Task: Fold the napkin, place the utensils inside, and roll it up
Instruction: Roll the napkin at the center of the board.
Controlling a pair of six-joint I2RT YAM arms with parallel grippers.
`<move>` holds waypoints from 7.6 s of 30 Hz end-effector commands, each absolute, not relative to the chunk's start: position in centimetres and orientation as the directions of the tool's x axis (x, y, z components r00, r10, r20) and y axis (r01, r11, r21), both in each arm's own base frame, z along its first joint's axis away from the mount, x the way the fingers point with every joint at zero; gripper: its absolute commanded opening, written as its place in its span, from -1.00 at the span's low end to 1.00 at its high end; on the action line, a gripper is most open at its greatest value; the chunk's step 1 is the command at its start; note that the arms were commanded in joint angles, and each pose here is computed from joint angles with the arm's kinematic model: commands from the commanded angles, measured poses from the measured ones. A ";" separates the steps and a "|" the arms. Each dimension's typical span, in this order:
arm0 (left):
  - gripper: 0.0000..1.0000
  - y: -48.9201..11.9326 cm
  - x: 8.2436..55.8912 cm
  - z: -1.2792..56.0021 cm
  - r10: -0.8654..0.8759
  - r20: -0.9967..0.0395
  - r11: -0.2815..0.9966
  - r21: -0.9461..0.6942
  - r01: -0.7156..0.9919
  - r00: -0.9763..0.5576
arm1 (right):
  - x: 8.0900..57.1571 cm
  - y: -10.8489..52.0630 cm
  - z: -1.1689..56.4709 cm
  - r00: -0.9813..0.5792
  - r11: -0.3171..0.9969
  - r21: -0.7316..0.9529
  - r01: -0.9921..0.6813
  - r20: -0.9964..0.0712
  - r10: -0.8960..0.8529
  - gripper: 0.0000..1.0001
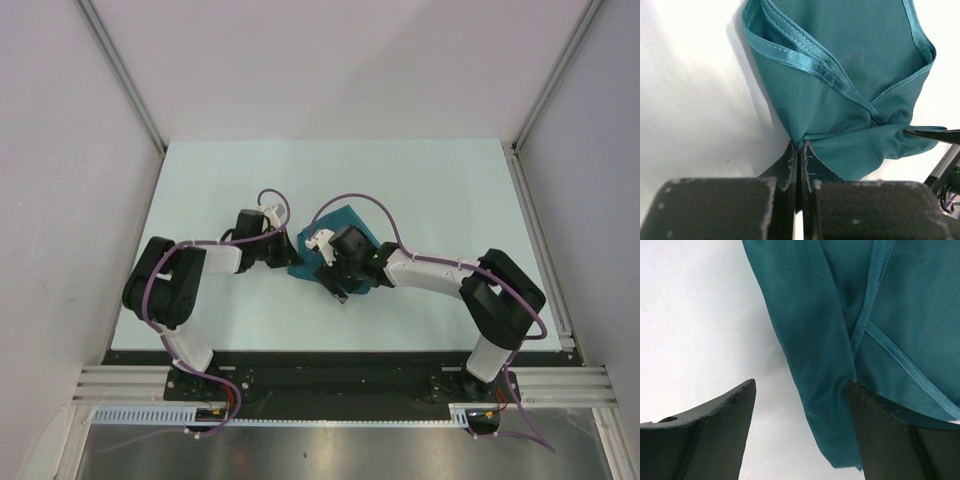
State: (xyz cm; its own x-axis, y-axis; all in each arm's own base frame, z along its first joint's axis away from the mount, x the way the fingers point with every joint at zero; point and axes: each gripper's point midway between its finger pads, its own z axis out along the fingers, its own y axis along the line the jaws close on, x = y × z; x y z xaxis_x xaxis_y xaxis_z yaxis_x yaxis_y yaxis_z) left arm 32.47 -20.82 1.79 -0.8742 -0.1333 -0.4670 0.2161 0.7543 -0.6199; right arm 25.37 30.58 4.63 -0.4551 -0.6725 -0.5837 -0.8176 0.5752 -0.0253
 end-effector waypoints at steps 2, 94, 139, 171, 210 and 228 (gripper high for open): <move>-0.99 -20.6 32.4 0.9 -0.100 -0.460 0.775 -0.592 0.221 -0.882 | 26.7 31.6 4.6 -0.434 0.562 -0.014 -0.827 -0.620 -0.654 0.56; -0.18 -19.5 31.3 2.8 -0.122 -0.651 0.831 -0.479 0.281 -0.749 | 22.7 28.5 -2.0 -0.911 0.464 0.850 -0.248 -0.043 -0.409 -0.56; -1.00 -20.6 30.6 1.3 -0.063 -0.531 0.814 -0.517 0.264 -0.845 | 26.5 36.3 6.9 -0.250 0.543 -0.139 -0.828 -0.776 -0.579 0.43; 0.08 -18.8 32.4 5.8 -0.193 -0.616 0.800 -0.550 0.241 -0.764 | 22.2 34.2 -0.8 -0.632 0.478 0.413 -0.775 -0.509 -0.585 -0.57; 0.47 -21.6 29.9 3.7 -0.043 -0.687 0.768 -0.487 0.416 -0.726 | 21.4 33.9 0.4 -0.889 0.287 0.899 -0.331 -0.195 -0.413 -0.65; -0.12 -23.1 26.8 0.7 0.054 -0.600 0.752 -0.502 0.427 -0.799 | 22.5 33.7 0.7 -0.893 0.302 0.887 -0.350 -0.218 -0.394 -0.63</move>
